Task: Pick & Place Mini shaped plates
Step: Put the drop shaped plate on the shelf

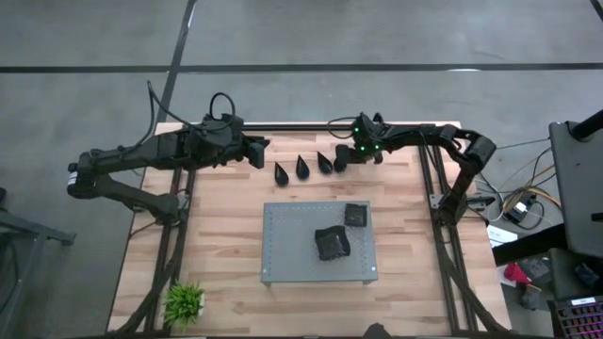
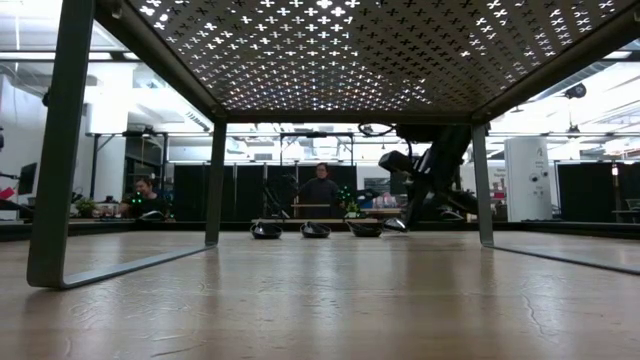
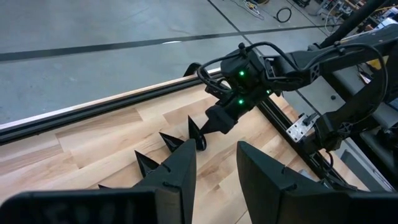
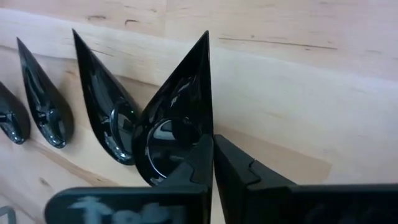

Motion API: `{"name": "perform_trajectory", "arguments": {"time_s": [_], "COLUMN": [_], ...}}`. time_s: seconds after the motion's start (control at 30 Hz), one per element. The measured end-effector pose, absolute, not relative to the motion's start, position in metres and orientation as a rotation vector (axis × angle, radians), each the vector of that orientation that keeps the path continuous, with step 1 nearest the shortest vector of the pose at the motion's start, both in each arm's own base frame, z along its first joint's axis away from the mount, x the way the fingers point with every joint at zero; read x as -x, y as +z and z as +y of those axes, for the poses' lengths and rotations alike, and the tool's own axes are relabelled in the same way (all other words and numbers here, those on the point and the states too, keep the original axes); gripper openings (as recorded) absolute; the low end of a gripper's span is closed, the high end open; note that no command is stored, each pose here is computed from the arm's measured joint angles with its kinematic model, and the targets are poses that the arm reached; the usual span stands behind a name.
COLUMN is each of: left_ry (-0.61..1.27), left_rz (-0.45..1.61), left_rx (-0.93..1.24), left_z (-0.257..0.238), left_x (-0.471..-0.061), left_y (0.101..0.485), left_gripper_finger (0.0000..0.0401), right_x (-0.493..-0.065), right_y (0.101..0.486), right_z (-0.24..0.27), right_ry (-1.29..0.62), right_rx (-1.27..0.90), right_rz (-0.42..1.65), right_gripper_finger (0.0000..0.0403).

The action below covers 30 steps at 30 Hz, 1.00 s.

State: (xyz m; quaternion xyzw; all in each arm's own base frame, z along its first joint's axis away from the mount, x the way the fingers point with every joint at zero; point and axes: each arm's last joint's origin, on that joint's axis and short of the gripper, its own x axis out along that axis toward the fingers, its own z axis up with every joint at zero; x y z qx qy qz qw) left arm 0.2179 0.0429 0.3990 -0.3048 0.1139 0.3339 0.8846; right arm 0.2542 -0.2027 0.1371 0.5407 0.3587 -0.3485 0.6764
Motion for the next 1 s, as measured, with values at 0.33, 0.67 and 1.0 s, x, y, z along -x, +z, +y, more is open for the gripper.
{"name": "perform_trajectory", "arguments": {"time_s": [0.33, 0.67, 1.0], "left_ry": [0.661, 0.518, 0.313], "left_rz": [0.270, 0.348, 0.287], "left_rx": [0.583, 0.456, 0.351], "left_z": [0.042, 0.039, 0.037], "left_x": [-0.218, -0.219, -0.225], "left_y": [0.399, 0.398, 0.409], "left_gripper_finger": [0.0108, 0.0108, 0.0108], "right_x": [-0.253, -0.251, -0.255], "right_y": [0.158, 0.181, 0.218], "right_z": [-0.200, -0.191, -0.163], "right_ry": [-0.719, -0.535, -0.194], "right_rx": [-1.181, -1.247, -1.382], "right_rz": [0.756, 0.722, 0.699], "right_gripper_finger": [0.0008, 0.0008, 0.0008]}}
